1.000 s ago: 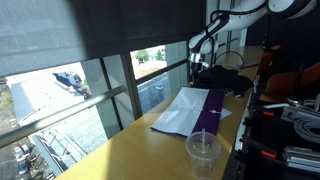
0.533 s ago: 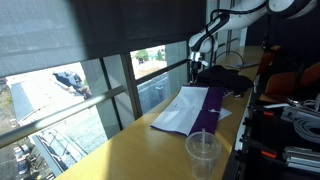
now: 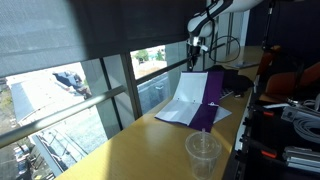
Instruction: Close the folder
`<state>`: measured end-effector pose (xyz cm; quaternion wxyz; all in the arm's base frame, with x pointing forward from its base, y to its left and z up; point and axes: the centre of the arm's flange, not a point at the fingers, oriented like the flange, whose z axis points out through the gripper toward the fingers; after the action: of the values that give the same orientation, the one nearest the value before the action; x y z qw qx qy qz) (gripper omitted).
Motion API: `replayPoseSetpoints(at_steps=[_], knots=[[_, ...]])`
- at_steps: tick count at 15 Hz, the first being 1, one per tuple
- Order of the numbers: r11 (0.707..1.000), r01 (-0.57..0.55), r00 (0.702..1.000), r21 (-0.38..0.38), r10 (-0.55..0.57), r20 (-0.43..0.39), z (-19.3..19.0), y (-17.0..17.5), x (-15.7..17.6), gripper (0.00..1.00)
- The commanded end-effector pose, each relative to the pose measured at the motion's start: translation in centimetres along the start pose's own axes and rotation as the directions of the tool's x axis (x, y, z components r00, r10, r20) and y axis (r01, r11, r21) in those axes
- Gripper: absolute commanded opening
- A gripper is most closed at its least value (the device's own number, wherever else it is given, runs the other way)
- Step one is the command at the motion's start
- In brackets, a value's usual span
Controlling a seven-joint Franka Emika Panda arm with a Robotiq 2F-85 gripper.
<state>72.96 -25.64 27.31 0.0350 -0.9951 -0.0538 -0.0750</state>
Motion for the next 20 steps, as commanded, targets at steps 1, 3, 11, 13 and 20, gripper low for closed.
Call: replayPoseSetpoints(at_steps=[1,3,11,13,20], knots=[[0.997,0.034,0.998,-0.07,-0.03,0.056,-5.0,-1.0,-2.3,0.0],[0.992,0.057,0.997,-0.112,-0.051,0.057,-7.5,-1.0,-2.6,0.0],[0.982,0.105,0.994,-0.158,-0.1,0.038,-11.1,-3.5,-3.2,0.0],[0.984,0.125,0.991,-0.129,-0.118,0.059,-9.7,-5.8,-4.2,0.0],[0.98,0.194,0.976,-0.053,-0.187,0.108,-6.8,-13.1,-4.8,0.0]])
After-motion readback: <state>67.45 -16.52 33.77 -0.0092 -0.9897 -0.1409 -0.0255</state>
